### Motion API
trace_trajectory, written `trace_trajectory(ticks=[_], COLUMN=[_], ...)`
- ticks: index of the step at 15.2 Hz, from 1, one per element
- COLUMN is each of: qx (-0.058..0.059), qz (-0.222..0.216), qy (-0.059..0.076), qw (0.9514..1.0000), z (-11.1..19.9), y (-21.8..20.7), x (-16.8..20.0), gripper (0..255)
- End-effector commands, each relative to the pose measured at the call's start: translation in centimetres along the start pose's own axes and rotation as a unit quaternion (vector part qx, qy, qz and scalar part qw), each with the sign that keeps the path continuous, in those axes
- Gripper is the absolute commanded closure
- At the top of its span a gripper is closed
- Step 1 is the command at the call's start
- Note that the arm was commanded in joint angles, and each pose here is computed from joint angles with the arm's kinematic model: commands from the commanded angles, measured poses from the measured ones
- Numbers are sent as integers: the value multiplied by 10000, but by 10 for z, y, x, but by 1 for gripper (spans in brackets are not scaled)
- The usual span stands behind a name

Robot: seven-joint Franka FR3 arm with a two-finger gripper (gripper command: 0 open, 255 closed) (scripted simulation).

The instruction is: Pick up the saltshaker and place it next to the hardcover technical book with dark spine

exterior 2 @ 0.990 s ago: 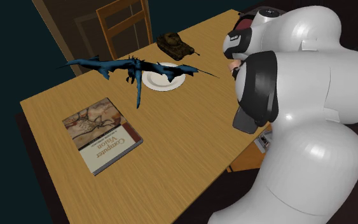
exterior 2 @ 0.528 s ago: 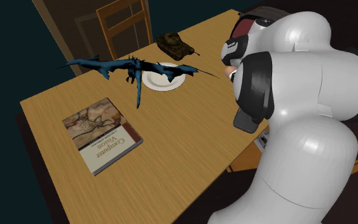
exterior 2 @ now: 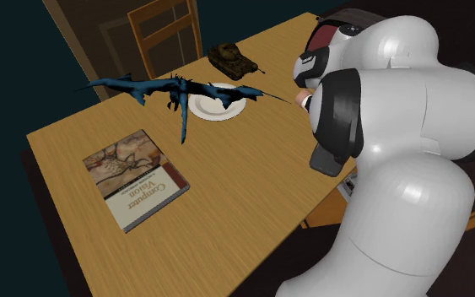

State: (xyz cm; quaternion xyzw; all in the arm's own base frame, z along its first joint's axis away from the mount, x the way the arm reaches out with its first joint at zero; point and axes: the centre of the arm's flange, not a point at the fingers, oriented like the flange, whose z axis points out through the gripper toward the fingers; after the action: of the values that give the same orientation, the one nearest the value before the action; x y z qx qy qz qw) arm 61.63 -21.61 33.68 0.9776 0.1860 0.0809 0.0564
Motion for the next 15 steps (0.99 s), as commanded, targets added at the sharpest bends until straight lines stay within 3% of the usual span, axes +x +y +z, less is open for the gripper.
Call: trace_trajectory(ticks=[1, 4, 8, 15], qx=[0, 0, 0, 0], qz=[0, 0, 0, 0], qy=[0, 0, 0, 0], qw=[10000, 10000, 10000, 10000], z=[0, 0, -50, -50], y=[0, 0, 0, 0], x=[0, 0, 0, 0], gripper=[0, 0, 0, 0])
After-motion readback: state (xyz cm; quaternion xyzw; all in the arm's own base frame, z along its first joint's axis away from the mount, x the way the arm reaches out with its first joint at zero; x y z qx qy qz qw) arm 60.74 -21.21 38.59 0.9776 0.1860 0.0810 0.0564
